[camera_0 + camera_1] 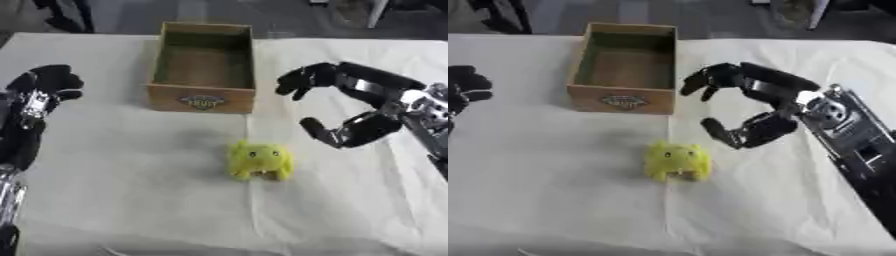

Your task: Pick up objects on the table and place them in the box.

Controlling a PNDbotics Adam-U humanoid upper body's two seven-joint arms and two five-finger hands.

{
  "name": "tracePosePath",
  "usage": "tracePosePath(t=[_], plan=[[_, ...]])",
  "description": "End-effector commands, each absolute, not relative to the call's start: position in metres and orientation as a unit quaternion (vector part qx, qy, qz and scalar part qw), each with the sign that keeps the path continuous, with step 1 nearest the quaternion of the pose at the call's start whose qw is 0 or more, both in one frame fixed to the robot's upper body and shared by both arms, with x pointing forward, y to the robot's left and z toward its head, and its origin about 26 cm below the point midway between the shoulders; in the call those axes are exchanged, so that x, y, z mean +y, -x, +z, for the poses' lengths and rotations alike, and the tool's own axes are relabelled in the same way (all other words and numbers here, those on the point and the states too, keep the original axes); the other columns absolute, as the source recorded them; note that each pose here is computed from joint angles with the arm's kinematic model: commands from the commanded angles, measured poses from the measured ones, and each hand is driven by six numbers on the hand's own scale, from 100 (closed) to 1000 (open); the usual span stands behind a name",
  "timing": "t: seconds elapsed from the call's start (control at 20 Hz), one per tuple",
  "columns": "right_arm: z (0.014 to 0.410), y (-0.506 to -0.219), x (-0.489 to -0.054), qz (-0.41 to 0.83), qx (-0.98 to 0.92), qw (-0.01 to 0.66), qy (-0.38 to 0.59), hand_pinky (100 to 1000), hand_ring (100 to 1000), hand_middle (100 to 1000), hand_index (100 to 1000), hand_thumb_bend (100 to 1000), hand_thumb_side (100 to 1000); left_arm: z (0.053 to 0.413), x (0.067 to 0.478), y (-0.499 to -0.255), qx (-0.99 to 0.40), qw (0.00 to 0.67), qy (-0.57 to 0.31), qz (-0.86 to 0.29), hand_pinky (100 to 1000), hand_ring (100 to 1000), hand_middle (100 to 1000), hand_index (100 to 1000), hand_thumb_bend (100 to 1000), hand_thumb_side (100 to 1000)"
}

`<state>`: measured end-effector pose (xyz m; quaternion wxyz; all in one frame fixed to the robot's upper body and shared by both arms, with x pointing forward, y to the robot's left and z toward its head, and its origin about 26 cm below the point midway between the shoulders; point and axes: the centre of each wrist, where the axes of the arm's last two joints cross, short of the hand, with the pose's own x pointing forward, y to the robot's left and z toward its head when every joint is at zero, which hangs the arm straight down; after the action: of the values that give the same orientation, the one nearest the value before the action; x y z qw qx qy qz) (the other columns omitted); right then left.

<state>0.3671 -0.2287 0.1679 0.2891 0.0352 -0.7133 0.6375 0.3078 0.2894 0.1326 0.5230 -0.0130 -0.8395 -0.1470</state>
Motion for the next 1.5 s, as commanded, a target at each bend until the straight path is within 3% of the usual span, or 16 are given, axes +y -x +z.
tracePosePath(t=[0.05,0.25,0.9,1.5], plan=[[0.162,-0.376,-0.228,0.658,-0.698,0.280,-0.017,776,962,823,877,100,297,0.142,0.288,-0.308,-0.847,0.509,0.015,-0.153,770,744,647,768,304,649],[0.148,-0.383,-0.228,0.679,-0.680,0.277,0.005,829,986,853,892,100,360,0.142,0.288,-0.308,-0.847,0.509,0.016,-0.153,770,744,647,768,305,649],[0.123,-0.399,-0.222,0.695,-0.661,0.270,0.086,877,1000,898,917,100,319,0.141,0.287,-0.308,-0.847,0.509,0.017,-0.154,770,745,646,768,306,648],[0.119,-0.397,-0.209,0.715,-0.648,0.247,0.081,869,999,889,920,100,441,0.139,0.287,-0.307,-0.844,0.513,0.016,-0.155,770,745,647,768,309,650]])
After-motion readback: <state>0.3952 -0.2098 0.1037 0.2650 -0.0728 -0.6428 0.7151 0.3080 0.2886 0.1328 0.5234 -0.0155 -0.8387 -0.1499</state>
